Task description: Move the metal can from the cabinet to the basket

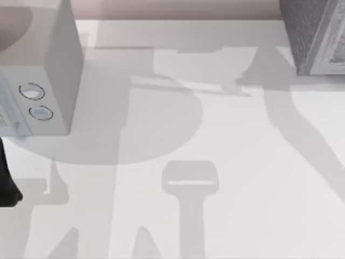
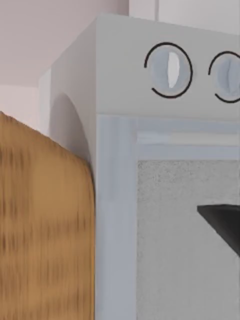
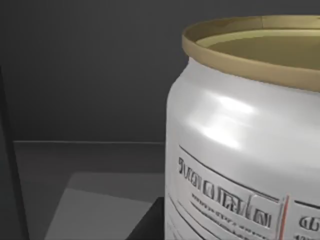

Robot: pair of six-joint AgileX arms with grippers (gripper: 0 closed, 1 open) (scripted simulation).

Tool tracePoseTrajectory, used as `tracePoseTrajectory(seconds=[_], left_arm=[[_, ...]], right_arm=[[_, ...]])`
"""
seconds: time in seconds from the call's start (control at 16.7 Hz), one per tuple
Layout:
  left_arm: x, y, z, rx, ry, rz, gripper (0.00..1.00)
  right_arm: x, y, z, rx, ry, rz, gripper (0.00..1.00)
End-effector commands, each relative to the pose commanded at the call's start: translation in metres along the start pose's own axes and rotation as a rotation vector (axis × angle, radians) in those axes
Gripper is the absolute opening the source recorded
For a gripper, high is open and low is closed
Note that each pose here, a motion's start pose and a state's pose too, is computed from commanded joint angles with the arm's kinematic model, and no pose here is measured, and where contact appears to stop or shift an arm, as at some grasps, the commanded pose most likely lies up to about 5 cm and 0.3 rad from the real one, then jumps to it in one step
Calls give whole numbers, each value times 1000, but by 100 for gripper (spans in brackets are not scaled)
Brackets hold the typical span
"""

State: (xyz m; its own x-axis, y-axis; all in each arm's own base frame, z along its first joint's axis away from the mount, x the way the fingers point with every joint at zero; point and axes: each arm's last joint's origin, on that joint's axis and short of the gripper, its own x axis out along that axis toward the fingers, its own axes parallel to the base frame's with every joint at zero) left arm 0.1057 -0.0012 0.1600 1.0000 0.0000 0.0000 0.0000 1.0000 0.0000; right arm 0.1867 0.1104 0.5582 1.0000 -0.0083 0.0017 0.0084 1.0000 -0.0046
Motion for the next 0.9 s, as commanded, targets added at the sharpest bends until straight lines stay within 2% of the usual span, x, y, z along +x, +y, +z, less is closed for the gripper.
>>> tracePoseTrajectory(seconds=[0.18,0.66,0.9], left_arm=[[0,0,0,0,0,0,100],[0,0,0,0,0,0,100],[0,0,0,0,0,0,100]], right_arm=[[-39,-12,8,7,-8,0,0],[-42,-21,4,16,-21,-3,0],[-54,-43,-19,28,-44,-1,0]])
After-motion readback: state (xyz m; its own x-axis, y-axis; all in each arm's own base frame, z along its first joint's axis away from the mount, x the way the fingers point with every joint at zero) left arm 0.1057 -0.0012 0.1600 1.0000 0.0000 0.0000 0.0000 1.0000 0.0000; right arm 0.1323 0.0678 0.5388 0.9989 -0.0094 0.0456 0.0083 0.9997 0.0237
